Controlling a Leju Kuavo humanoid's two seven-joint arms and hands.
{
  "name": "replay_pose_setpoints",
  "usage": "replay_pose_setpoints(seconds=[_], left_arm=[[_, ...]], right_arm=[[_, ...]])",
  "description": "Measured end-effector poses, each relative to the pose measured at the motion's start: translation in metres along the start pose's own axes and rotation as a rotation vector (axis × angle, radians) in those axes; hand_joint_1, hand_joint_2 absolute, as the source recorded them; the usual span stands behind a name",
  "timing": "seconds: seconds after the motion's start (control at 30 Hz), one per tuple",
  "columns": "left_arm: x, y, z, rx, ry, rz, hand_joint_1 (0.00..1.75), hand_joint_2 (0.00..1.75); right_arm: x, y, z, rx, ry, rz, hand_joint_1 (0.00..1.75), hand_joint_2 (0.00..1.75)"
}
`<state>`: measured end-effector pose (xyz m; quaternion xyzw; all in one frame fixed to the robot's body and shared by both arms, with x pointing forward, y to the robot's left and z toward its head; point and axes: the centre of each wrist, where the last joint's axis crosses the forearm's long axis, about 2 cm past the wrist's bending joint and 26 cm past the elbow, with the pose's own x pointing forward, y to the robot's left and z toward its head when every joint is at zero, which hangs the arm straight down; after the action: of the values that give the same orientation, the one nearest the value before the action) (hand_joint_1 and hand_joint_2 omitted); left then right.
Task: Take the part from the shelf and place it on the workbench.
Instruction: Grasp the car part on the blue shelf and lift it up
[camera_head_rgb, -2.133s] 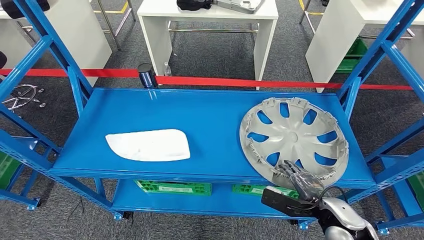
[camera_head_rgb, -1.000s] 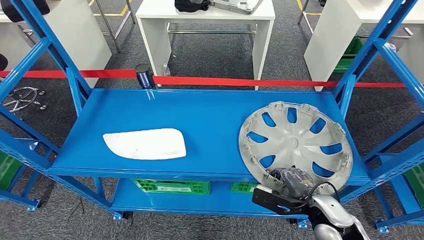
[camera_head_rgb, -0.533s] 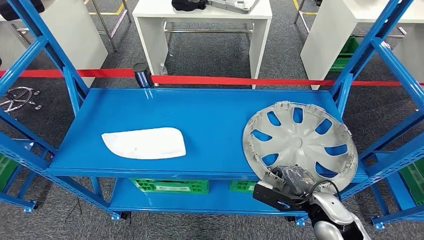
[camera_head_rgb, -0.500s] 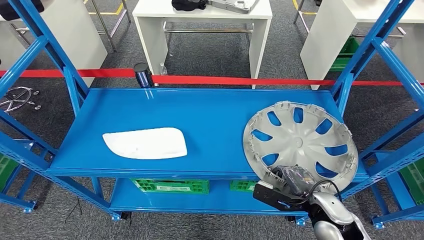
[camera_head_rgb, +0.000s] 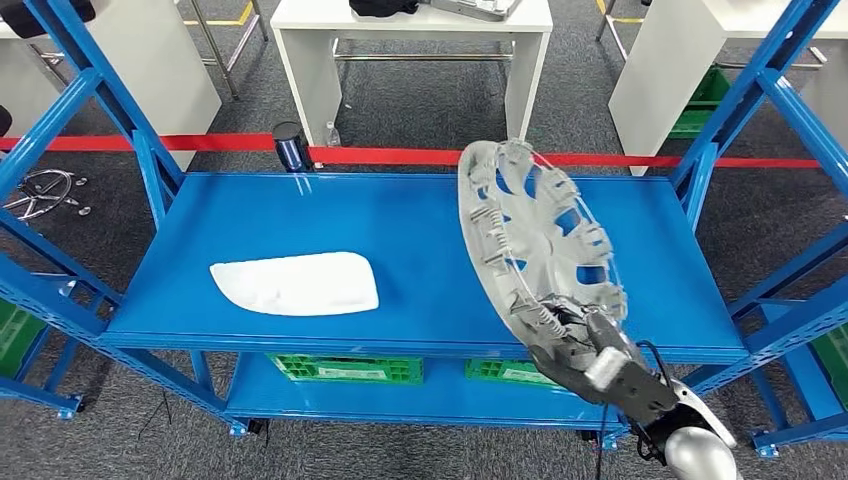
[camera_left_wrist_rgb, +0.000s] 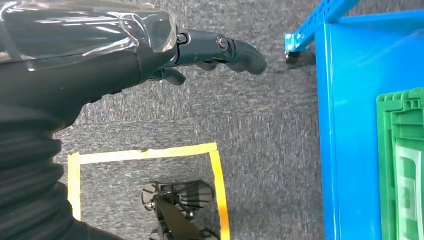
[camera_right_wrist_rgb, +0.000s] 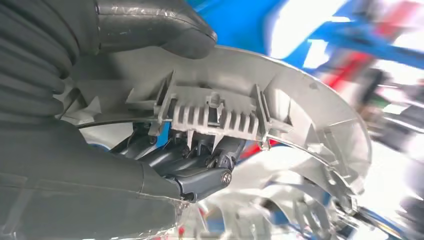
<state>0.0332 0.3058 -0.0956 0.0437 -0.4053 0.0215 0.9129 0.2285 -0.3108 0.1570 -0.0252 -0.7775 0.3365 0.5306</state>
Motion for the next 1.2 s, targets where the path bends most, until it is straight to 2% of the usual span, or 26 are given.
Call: replay_pose_setpoints(seconds=[0.1, 0.33, 0.53, 0.8, 1.0, 1.2], left_arm=[[-0.002, 0.000, 0.002, 0.008, -0.006, -0.003, 0.00, 1.75], [-0.003, 0.001, 0.003, 0.015, -0.008, -0.002, 0.00, 1.75], [-0.003, 0.003, 0.004, 0.034, -0.016, 0.001, 0.00, 1.75], [-0.001, 0.002, 0.003, 0.017, -0.021, -0.005, 0.00, 1.75], [0.004, 0.006, -0.003, -0.017, -0.069, -0.018, 0.00, 1.75], [0.004, 0.011, -0.005, -0.016, -0.086, -0.041, 0.00, 1.75]], right_arm=[[0.006, -0.005, -0.003, -0.027, -0.079, -0.064, 1.61, 1.75], [0.013, -0.005, -0.007, -0.040, -0.157, -0.137, 1.61, 1.75], [0.026, -0.008, -0.016, -0.024, -0.306, -0.258, 1.61, 1.75], [0.048, -0.016, -0.030, 0.128, -0.547, -0.444, 1.61, 1.75], [0.084, -0.027, -0.046, 0.320, -0.805, -0.616, 1.61, 1.75], [0.105, -0.028, -0.058, 0.402, -0.914, -0.702, 1.61, 1.75]])
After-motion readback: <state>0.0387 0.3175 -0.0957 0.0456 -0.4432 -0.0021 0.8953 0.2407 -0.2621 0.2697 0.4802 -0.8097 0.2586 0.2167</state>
